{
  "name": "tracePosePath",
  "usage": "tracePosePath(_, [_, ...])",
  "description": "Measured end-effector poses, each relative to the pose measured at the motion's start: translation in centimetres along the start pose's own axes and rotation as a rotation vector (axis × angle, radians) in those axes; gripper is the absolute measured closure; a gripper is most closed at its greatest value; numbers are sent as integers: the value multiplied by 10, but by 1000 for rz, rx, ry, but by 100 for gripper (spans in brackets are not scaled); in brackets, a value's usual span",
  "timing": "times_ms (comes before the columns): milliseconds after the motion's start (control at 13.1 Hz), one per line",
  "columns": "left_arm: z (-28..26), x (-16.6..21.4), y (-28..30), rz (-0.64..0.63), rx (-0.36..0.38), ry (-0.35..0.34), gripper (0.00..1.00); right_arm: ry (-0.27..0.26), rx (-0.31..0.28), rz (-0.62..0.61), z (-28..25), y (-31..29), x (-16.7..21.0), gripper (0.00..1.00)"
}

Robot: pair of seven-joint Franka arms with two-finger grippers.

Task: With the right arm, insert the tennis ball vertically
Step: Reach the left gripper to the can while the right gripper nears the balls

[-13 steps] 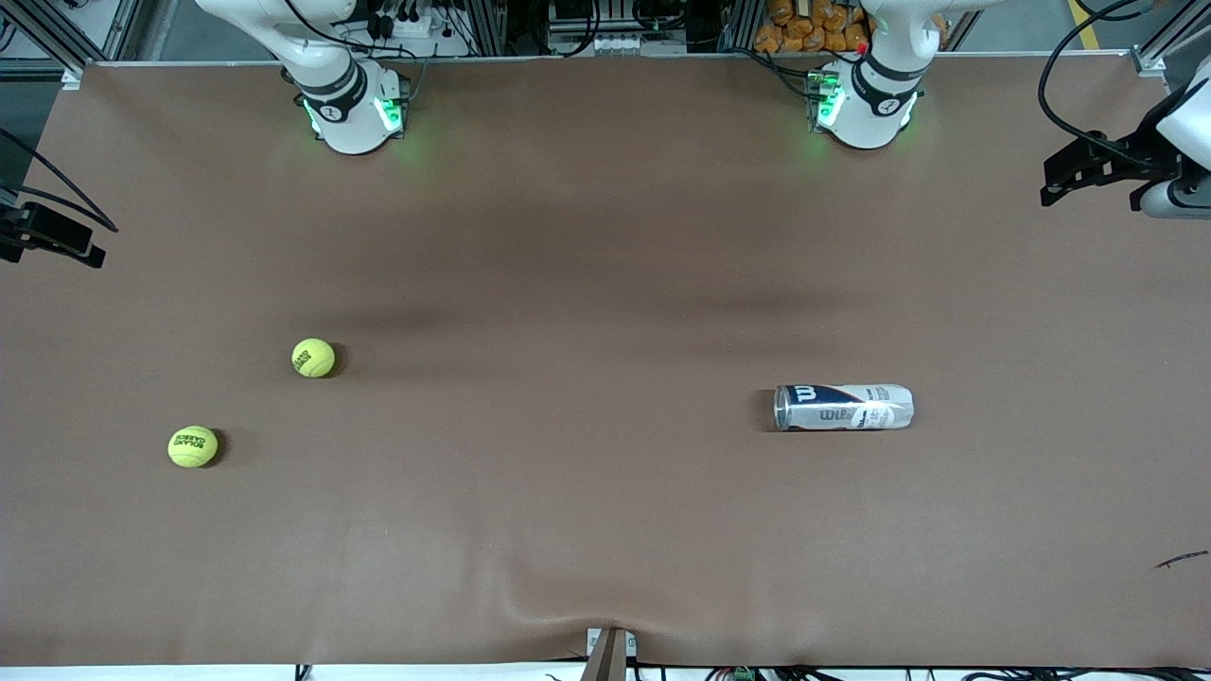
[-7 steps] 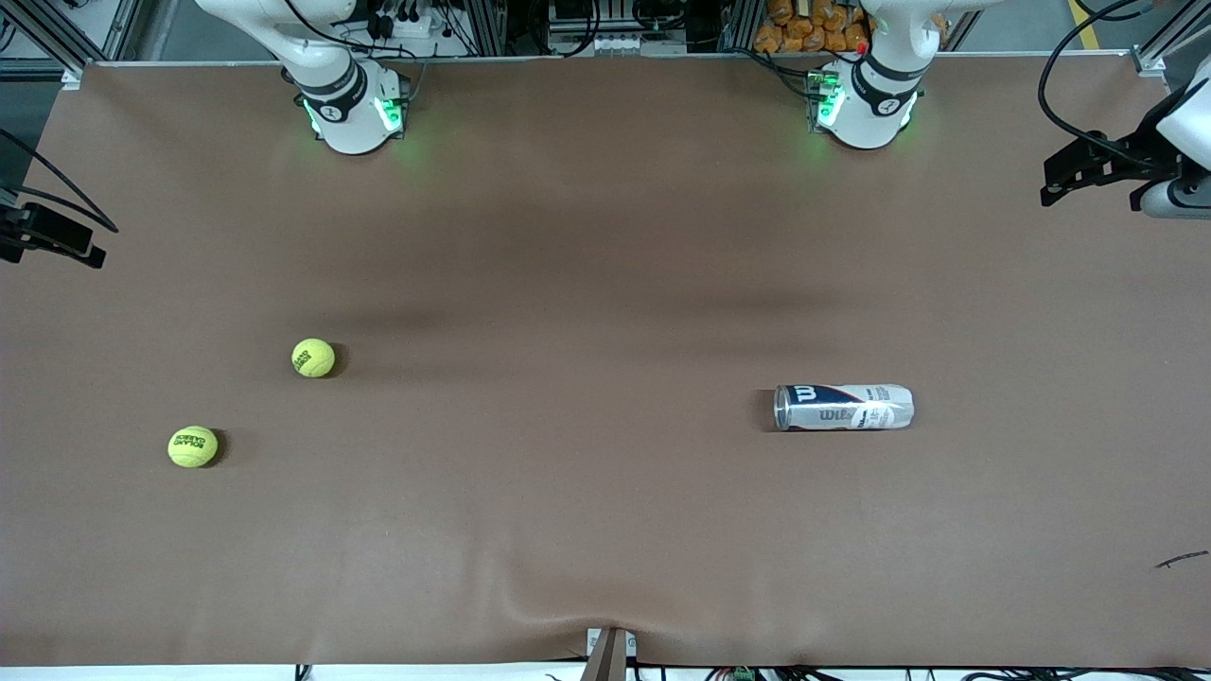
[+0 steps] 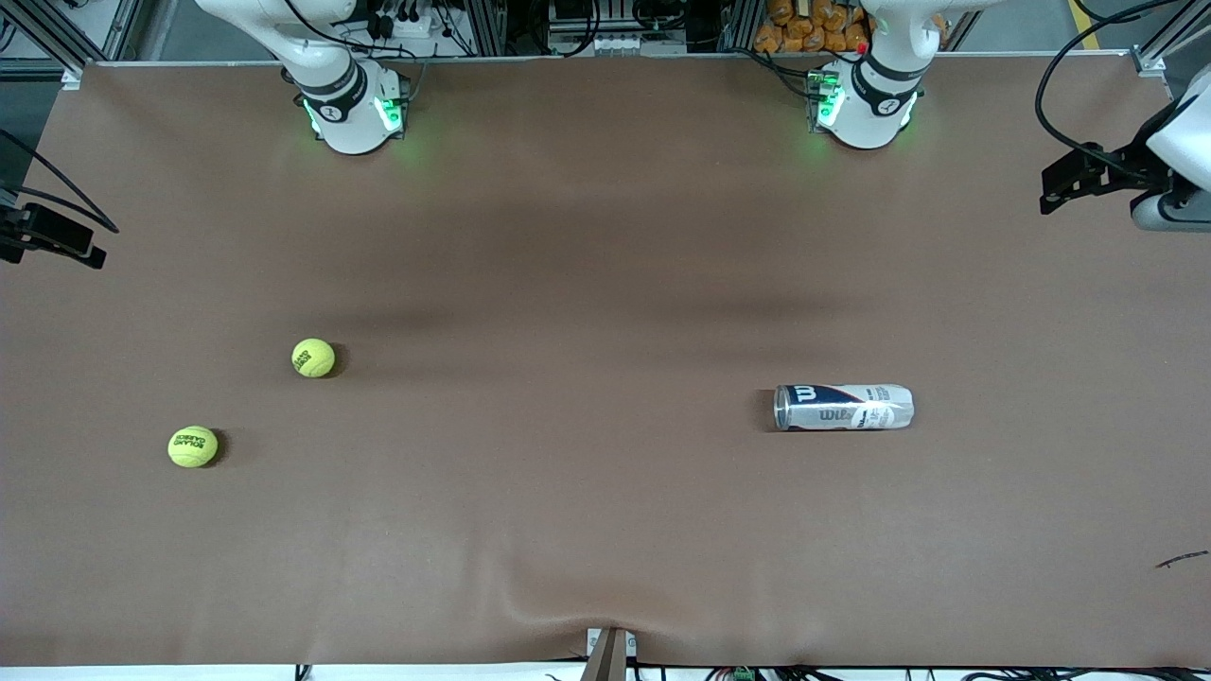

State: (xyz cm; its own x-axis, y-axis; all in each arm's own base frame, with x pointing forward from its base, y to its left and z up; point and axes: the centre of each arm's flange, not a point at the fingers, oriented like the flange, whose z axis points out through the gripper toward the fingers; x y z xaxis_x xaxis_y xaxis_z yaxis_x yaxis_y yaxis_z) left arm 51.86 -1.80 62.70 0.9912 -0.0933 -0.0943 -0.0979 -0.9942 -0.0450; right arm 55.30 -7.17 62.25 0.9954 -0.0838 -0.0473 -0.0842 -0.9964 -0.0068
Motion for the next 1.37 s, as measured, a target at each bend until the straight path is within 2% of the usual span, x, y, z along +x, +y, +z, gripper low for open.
tracePosePath(229, [14,10,8,20,11,-28,0,0,0,1,0,0,0,0])
tracePosePath(534, [52,38,37,98,111,-97,0,-2,0,1,1,1,1,0])
tracePosePath(686, [73,53,45,123,121,-111,0,0,0,1,2,1,2,0])
tracePosePath(992, [115,82,56,173,187,-136,0,55,-2,0,-2,0,9,0])
tracePosePath(1373, [168,116,80,240,194,-144,0,48,10,-59,5,-35,15,0])
